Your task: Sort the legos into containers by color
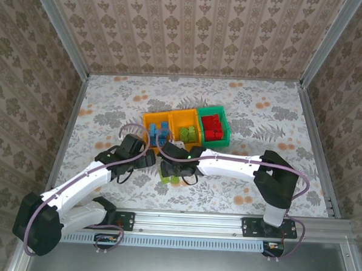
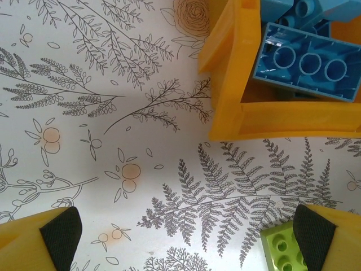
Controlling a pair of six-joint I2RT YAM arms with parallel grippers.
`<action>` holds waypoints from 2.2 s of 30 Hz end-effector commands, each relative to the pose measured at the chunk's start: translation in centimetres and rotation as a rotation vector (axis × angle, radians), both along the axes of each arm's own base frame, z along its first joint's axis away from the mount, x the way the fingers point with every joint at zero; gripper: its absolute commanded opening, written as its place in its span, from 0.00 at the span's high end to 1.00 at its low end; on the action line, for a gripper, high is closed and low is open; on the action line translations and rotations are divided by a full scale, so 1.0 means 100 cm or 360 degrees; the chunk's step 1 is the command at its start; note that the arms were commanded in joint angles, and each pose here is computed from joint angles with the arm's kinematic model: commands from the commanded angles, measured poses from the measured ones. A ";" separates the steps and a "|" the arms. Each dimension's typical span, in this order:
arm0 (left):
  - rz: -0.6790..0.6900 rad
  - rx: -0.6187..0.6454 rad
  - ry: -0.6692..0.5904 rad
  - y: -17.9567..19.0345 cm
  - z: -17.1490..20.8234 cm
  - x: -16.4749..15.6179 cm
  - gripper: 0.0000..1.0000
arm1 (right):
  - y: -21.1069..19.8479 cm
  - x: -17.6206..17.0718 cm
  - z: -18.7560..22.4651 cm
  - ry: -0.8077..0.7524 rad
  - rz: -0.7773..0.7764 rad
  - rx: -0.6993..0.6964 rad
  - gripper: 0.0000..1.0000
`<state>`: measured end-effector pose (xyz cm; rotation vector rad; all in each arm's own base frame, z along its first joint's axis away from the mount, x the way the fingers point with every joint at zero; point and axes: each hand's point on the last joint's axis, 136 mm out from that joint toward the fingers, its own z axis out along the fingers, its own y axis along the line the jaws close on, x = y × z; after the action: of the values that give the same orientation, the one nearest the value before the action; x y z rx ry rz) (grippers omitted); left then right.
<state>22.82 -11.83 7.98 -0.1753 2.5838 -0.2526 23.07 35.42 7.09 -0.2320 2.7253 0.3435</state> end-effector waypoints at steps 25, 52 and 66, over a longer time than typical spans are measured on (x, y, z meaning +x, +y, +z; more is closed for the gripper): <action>0.0044 0.0011 -0.0001 0.009 -0.001 -0.005 0.00 | -0.026 -0.006 -0.059 0.0153 -0.0074 -0.0293 0.46; -0.0121 -0.0020 0.0056 -0.026 -0.006 -0.008 0.00 | -0.079 0.103 0.059 -0.0263 -0.0156 -0.0051 0.74; -0.0287 0.0002 0.0279 -0.073 -0.026 -0.031 0.08 | -0.056 0.209 0.049 -0.0171 -0.0314 0.0248 0.70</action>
<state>20.14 -18.18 5.27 0.0605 2.7469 -0.2878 43.00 28.27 11.66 0.0614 2.5675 0.3876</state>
